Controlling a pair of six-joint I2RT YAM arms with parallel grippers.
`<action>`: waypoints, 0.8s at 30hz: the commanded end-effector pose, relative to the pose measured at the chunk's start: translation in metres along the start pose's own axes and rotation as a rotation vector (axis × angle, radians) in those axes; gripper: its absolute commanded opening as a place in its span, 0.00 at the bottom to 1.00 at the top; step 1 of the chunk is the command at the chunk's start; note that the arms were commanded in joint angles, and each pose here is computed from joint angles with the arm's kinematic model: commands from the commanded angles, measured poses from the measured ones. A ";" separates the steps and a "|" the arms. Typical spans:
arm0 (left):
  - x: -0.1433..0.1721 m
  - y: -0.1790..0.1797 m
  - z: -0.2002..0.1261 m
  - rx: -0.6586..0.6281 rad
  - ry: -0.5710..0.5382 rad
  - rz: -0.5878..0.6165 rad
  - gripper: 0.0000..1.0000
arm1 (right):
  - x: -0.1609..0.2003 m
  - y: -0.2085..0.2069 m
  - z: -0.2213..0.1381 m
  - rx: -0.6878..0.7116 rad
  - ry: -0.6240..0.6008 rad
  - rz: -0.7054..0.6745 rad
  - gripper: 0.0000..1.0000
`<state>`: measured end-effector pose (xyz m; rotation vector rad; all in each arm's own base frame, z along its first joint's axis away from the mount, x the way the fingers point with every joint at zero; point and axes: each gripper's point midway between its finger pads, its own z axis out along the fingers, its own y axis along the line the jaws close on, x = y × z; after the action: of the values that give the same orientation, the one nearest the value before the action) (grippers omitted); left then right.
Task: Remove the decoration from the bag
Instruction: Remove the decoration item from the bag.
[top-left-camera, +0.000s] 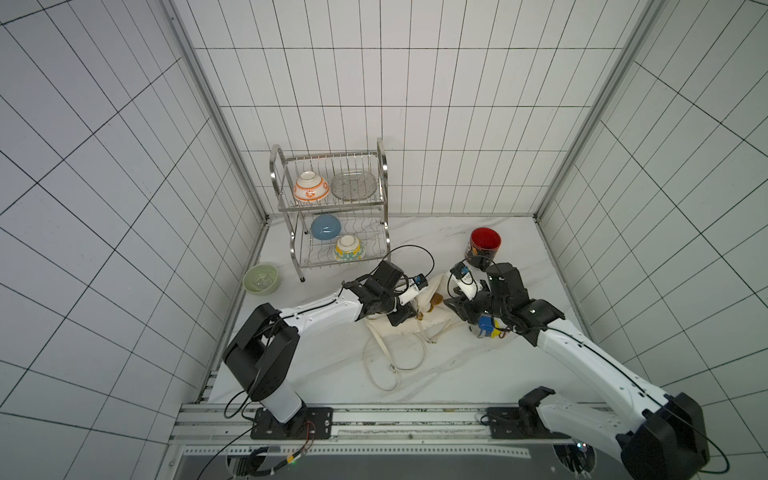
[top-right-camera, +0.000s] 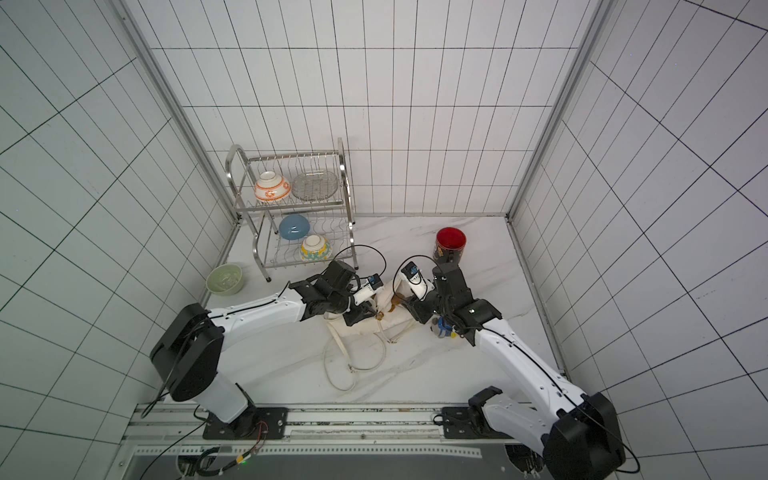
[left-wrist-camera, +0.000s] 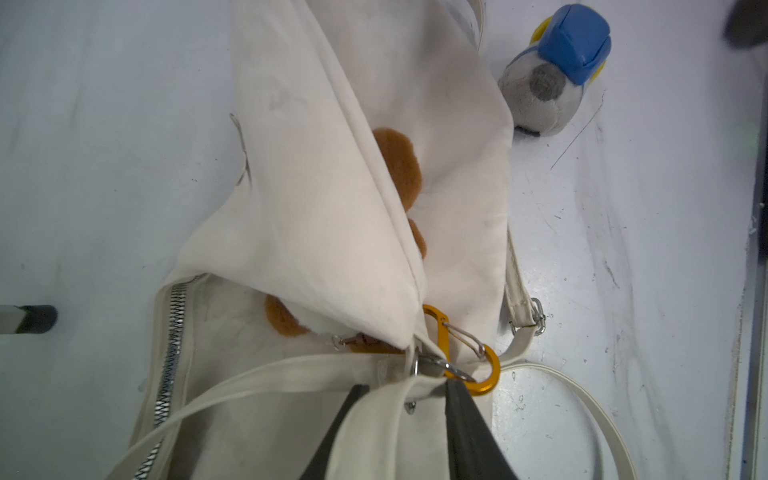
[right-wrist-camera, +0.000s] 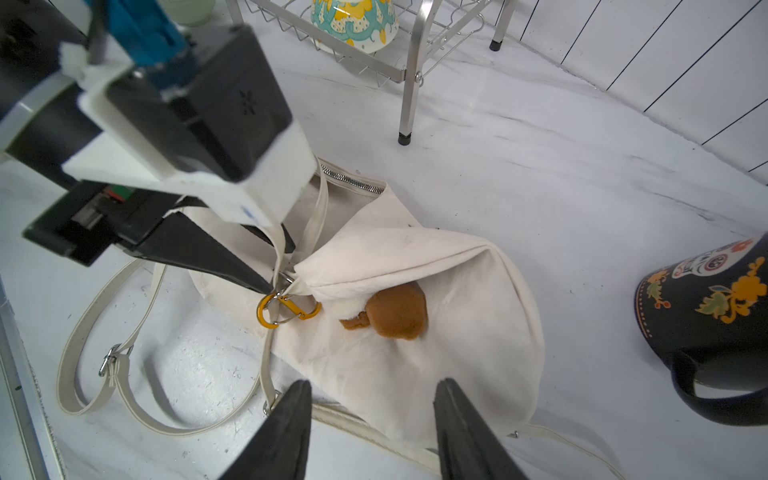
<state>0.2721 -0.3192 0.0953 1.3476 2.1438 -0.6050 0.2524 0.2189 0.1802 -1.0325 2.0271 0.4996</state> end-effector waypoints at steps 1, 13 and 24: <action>-0.004 -0.003 0.009 0.030 -0.009 0.019 0.30 | 0.001 -0.003 -0.002 0.008 -0.007 0.018 0.51; 0.009 0.004 0.038 -0.013 0.065 0.043 0.34 | 0.006 -0.004 -0.001 0.012 0.006 0.027 0.50; 0.012 0.013 0.050 -0.033 0.086 0.042 0.01 | 0.006 -0.004 0.000 0.011 0.011 0.036 0.50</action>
<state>0.2772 -0.3336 0.0434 1.4378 2.2096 -0.5354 0.2529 0.2169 0.1777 -1.0175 2.0421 0.5023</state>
